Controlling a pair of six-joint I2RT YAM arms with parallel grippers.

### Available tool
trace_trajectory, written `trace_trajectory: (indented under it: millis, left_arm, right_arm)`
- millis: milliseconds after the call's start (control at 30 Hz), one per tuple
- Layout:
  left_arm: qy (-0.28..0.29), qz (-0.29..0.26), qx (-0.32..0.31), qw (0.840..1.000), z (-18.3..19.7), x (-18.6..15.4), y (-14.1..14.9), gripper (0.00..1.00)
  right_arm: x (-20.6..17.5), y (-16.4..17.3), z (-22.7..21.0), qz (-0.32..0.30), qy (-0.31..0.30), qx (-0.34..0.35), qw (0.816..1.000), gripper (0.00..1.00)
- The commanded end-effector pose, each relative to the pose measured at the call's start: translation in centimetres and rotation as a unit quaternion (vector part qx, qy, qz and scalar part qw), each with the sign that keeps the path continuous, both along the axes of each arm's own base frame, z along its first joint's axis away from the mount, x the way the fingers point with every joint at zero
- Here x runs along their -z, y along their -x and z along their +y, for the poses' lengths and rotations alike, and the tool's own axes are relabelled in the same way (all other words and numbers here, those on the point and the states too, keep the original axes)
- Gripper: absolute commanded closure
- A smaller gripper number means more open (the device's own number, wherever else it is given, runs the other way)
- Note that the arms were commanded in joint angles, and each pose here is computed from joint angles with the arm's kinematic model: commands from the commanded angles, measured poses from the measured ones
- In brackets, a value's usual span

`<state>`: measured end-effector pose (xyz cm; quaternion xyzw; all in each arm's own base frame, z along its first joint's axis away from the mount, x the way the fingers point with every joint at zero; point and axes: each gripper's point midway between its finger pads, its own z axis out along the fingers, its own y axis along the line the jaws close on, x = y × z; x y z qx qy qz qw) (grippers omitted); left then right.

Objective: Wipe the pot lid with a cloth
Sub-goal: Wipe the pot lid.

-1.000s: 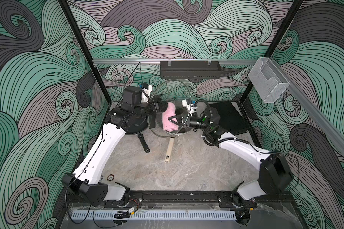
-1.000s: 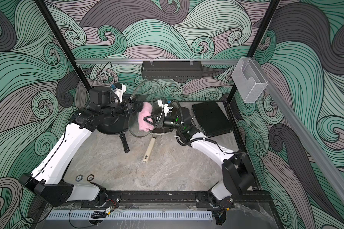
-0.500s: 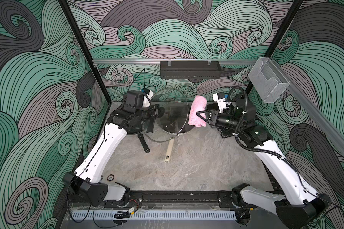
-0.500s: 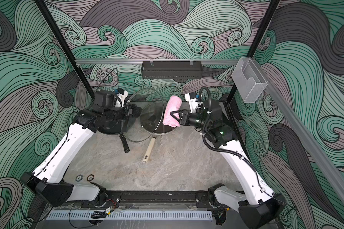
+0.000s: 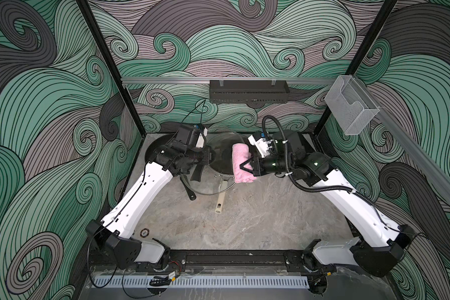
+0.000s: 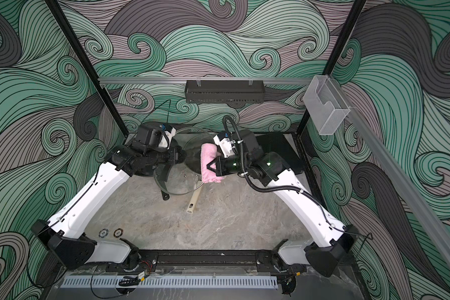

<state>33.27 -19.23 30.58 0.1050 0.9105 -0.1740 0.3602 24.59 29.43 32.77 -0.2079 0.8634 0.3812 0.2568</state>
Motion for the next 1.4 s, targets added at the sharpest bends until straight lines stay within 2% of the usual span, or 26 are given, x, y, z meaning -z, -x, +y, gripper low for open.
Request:
trace_trajectory:
  millis: [0,233,433,633,900,1033,1233,1367]
  left_arm:
    - [-0.004,-0.091,0.006,0.996,-0.9,-4.7,-0.9,1.00]
    - [-0.041,-0.104,0.023,0.994,-2.2,-4.4,-0.5,1.00]
    - [-0.050,-0.118,0.053,0.990,-3.3,-4.9,0.8,1.00]
    - [-0.055,-0.127,0.087,0.986,-3.9,-5.5,2.5,1.00]
    - [-0.074,-0.128,0.134,0.980,-4.8,-4.9,4.7,1.00]
    - [-0.064,-0.136,0.161,0.975,-5.5,-5.2,5.8,1.00]
    - [-0.069,-0.146,0.163,0.973,-5.6,-5.6,6.1,1.00]
    - [-0.099,-0.143,0.133,0.976,-4.5,-5.1,5.2,1.00]
  right_arm:
    - [1.6,0.9,0.7,0.006,0.035,0.002,0.999,1.00]
    - [6.6,2.7,3.5,0.064,0.064,-0.002,0.996,1.00]
    - [8.0,0.5,1.6,0.066,0.099,0.040,0.992,1.00]
    - [8.1,-2.8,0.4,0.066,0.099,0.062,0.991,1.00]
    - [6.7,-7.6,1.1,0.048,0.086,0.064,0.993,1.00]
    - [6.1,-9.9,1.9,0.047,0.071,0.058,0.995,1.00]
    - [6.2,-11.6,4.9,0.064,0.044,0.027,0.997,1.00]
    - [6.4,-11.9,4.4,0.061,0.050,0.036,0.996,1.00]
